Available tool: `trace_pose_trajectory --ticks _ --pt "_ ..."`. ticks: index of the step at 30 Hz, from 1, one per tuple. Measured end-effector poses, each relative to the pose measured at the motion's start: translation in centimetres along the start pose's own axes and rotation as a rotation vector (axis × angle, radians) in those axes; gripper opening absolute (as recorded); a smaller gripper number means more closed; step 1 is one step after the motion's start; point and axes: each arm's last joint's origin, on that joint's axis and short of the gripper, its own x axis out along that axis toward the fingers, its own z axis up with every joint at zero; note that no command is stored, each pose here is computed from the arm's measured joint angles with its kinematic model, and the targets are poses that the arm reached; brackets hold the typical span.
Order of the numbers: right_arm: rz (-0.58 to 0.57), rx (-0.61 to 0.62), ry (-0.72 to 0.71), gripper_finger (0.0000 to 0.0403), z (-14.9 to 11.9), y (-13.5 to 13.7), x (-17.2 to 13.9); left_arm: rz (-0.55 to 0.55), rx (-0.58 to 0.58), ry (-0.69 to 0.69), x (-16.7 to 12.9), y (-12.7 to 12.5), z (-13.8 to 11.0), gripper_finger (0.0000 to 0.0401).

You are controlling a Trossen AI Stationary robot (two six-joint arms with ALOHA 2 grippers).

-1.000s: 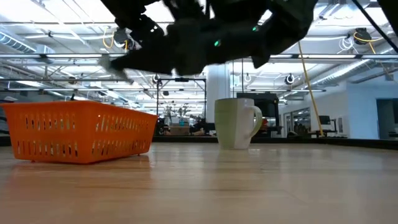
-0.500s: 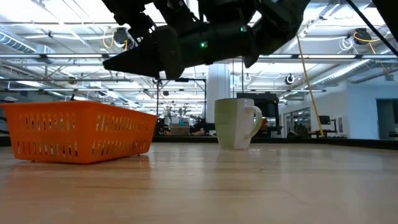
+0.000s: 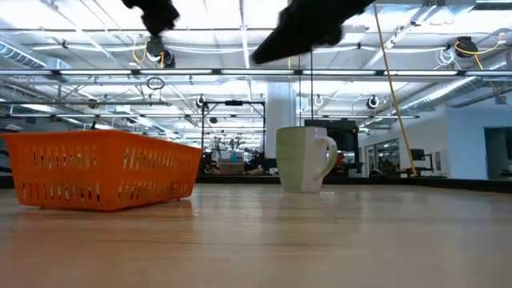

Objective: Pick and place Stevia / Truvia into bins
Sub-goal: Return to Home Position

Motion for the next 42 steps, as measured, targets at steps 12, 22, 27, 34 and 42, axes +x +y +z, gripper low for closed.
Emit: trace_pose_trajectory --ticks 12,22,27,34,42 --pt "0.048 0.34 -0.149 0.0141 -5.2 -3.1 -12.9 -0.575 -0.397 0.121 -2.0 11.0 -6.7 0.0129" --pt "0.052 0.518 -0.263 0.0141 -14.1 -2.2 -15.5 -0.655 -0.548 0.145 -2.2 10.1 -10.5 0.0129" --pt "0.058 0.504 -0.389 0.0141 -16.3 -1.9 -16.1 -0.669 -0.57 0.083 -2.3 7.3 -11.9 0.0129" --pt "0.059 0.527 -0.455 0.0142 -17.8 -2.2 -17.2 -0.75 -0.654 0.048 -2.6 7.4 -14.6 0.0129" --pt "0.05 0.466 -0.496 0.0141 -18.6 -1.9 -17.1 -0.9 -0.724 -0.26 -3.3 3.4 -16.4 0.0129"
